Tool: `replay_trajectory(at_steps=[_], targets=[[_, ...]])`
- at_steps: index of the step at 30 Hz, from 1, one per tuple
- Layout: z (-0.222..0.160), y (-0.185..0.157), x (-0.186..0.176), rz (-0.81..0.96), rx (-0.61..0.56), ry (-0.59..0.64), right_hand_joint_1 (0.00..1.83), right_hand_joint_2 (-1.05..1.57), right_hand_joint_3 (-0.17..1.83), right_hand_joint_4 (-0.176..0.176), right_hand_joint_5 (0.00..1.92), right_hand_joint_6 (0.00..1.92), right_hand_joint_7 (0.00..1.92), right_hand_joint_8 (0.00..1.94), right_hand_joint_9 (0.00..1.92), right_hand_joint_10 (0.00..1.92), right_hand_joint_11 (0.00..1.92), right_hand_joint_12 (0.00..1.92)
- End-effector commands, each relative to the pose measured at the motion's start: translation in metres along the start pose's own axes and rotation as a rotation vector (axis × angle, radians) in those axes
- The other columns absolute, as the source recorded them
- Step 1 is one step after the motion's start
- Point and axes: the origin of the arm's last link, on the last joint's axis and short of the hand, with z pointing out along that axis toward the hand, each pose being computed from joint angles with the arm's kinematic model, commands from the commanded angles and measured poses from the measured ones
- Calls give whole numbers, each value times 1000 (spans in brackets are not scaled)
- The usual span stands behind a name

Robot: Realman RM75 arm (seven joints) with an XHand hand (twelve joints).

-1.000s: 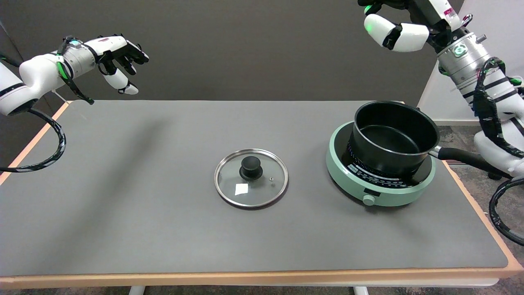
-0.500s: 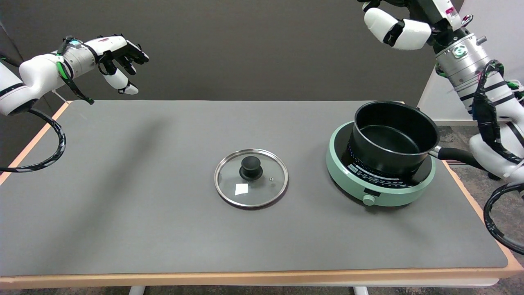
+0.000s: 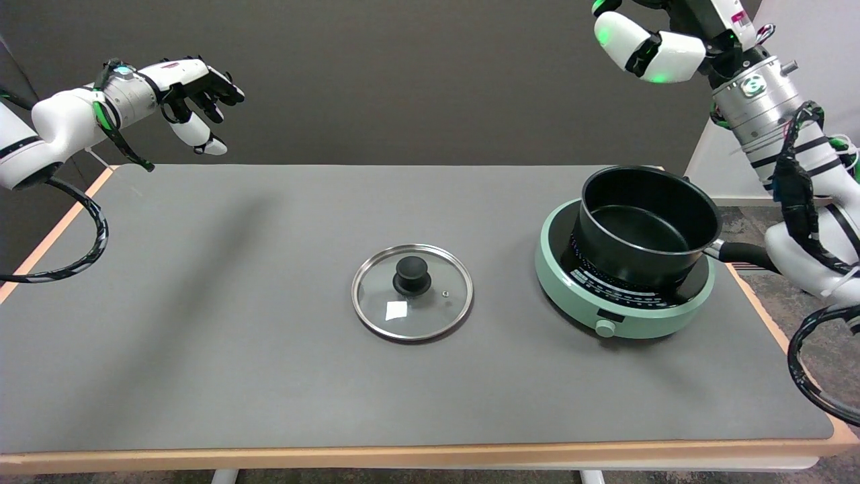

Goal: Pick up the pot.

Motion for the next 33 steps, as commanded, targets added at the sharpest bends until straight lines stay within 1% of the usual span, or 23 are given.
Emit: replay_trajectory(at_steps=[1,8,9,10,33], targets=[[0,-2,-2,16,6,10,742,624,896,37,533,233,635,195,635,460,515,1193],[1,-2,-2,18,2,10,738,628,892,38,531,234,636,198,638,460,519,1195],[1,-2,-3,18,3,10,728,654,849,37,532,235,628,214,647,438,519,1189],[1,-2,-2,17,4,11,728,655,847,37,532,235,628,215,647,438,519,1189],[1,-2,-9,46,7,25,729,657,846,38,533,236,634,216,655,448,521,1194]])
